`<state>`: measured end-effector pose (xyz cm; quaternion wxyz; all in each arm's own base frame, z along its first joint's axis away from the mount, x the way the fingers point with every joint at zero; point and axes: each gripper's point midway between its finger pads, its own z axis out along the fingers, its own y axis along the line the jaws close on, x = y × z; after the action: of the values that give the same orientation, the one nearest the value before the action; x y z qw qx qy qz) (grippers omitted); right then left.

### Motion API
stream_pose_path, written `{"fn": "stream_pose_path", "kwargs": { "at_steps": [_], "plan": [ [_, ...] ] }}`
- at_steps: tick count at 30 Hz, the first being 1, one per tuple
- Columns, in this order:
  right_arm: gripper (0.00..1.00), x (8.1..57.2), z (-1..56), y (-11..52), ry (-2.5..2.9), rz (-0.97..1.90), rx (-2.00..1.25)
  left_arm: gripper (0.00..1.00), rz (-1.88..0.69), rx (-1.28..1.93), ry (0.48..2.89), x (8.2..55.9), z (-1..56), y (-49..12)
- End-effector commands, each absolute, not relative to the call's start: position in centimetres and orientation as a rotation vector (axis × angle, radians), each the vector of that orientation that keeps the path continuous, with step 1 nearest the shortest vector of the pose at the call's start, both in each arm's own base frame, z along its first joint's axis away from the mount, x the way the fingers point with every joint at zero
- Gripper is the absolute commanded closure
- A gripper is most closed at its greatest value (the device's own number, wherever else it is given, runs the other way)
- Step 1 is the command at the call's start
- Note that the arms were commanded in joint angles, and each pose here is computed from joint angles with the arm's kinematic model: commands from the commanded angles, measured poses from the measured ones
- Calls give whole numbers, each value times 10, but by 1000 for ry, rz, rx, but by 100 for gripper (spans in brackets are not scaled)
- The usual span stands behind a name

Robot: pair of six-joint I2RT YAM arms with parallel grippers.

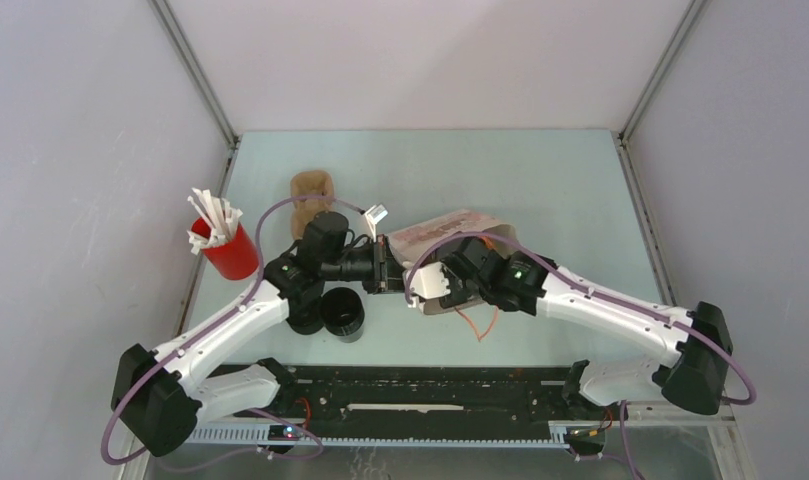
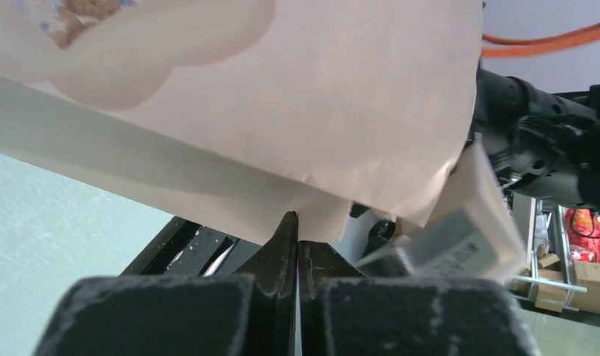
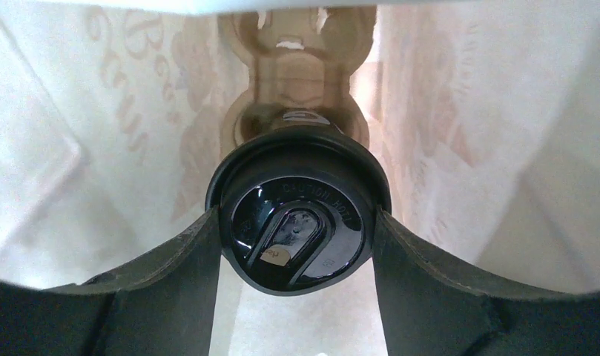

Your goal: Pack the takeout coffee

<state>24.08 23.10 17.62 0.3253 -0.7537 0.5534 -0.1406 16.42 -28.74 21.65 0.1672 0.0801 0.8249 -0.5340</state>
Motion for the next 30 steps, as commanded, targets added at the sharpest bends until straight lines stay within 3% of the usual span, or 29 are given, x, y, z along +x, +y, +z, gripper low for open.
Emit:
{"fn": "stream_pose_path", "kwargs": {
  "at_steps": [1,11,30],
  "plan": [
    [96,242,235,240,1319,-329,-1892,100,-1581,255,2296,162,237,-290],
    [96,231,231,207,1360,-417,-1924,100,-1607,300,2280,155,242,-289],
    [99,271,191,246,1301,-205,-2115,100,-1871,187,2205,150,291,-294]
  ]
}}
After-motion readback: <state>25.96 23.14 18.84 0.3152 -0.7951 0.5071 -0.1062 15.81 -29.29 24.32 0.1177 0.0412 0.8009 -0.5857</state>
